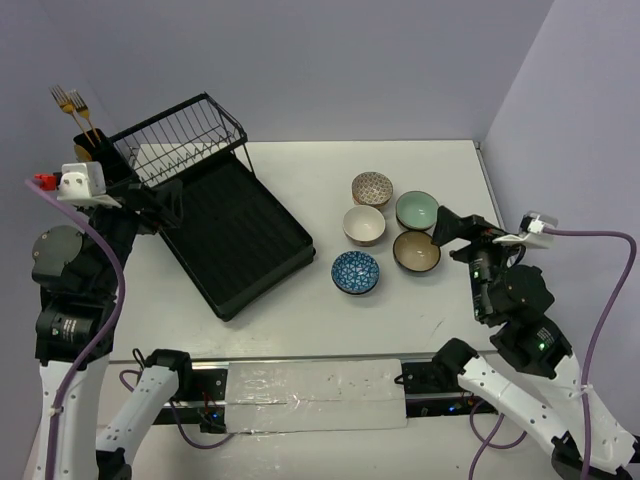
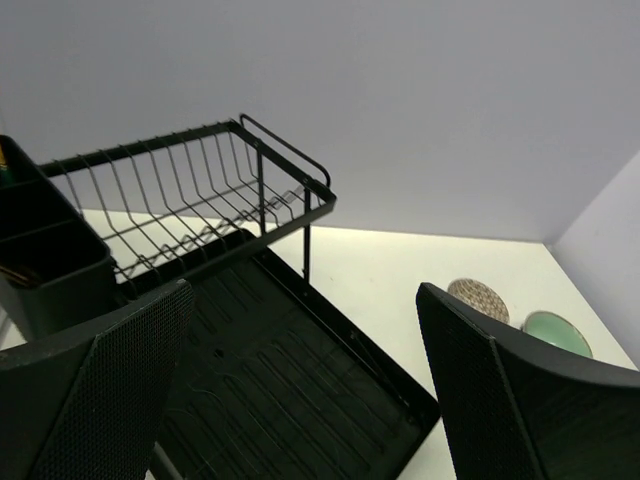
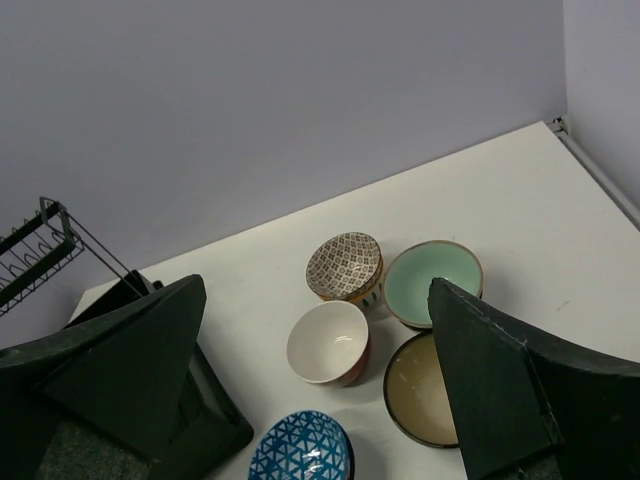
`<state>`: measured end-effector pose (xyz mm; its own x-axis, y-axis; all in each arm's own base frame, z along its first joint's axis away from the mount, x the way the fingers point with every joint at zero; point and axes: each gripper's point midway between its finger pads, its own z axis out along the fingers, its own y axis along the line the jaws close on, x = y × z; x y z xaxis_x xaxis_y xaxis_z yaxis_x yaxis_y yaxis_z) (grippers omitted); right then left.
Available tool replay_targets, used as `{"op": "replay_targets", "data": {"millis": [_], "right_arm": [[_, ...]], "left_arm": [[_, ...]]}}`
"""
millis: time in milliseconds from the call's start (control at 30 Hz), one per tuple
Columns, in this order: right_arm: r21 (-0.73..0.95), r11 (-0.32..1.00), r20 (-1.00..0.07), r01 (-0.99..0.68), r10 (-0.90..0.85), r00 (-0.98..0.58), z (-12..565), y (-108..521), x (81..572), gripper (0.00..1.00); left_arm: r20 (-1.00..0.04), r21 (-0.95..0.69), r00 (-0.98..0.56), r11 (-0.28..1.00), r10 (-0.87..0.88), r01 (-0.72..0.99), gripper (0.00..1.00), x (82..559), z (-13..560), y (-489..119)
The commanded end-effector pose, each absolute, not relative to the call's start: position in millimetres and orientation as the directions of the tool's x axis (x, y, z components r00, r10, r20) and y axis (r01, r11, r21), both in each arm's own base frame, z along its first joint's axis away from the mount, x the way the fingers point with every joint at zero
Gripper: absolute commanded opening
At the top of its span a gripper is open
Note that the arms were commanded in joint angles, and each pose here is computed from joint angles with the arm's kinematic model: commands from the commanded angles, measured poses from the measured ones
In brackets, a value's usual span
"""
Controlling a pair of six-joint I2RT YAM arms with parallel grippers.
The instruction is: Load the bowls into the dish rack
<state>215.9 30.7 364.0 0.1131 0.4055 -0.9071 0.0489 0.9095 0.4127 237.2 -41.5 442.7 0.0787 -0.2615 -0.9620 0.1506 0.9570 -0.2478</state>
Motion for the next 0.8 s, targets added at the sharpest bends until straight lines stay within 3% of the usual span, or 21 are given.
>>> {"op": "replay_targets", "data": {"millis": [0,233,500,700,767], "right_arm": [[0.442,0.895,-0.896,0.066,0.436,0.087,354,36,220,1.0],[0.46,0.883,-0.885,0.093,0.465,-0.037,314,55,230,1.0],[0.4,0.883,-0.861,0.245,0.454,-0.231,254,64,246,1.0],[0.357,0.805,-0.752,0.474,0.549,-0.366,181,37,253,1.0],[0.353,0.744,-0.717,0.568,0.604,-0.347,163,12,253,1.0]], "left_arm": [[-0.96,-0.263,0.041,0.938,-0.278,0.226,0.99,241,440,-58],[-0.953,-0.299,-0.031,0.913,-0.303,0.278,0.99,251,431,-73],[-0.942,-0.337,-0.109,0.888,-0.319,0.314,0.99,266,416,-87],[-0.926,-0.376,-0.171,0.865,-0.337,0.333,0.99,275,400,-98],[-0.921,-0.385,-0.191,0.858,-0.338,0.34,0.99,276,394,-101]]}}
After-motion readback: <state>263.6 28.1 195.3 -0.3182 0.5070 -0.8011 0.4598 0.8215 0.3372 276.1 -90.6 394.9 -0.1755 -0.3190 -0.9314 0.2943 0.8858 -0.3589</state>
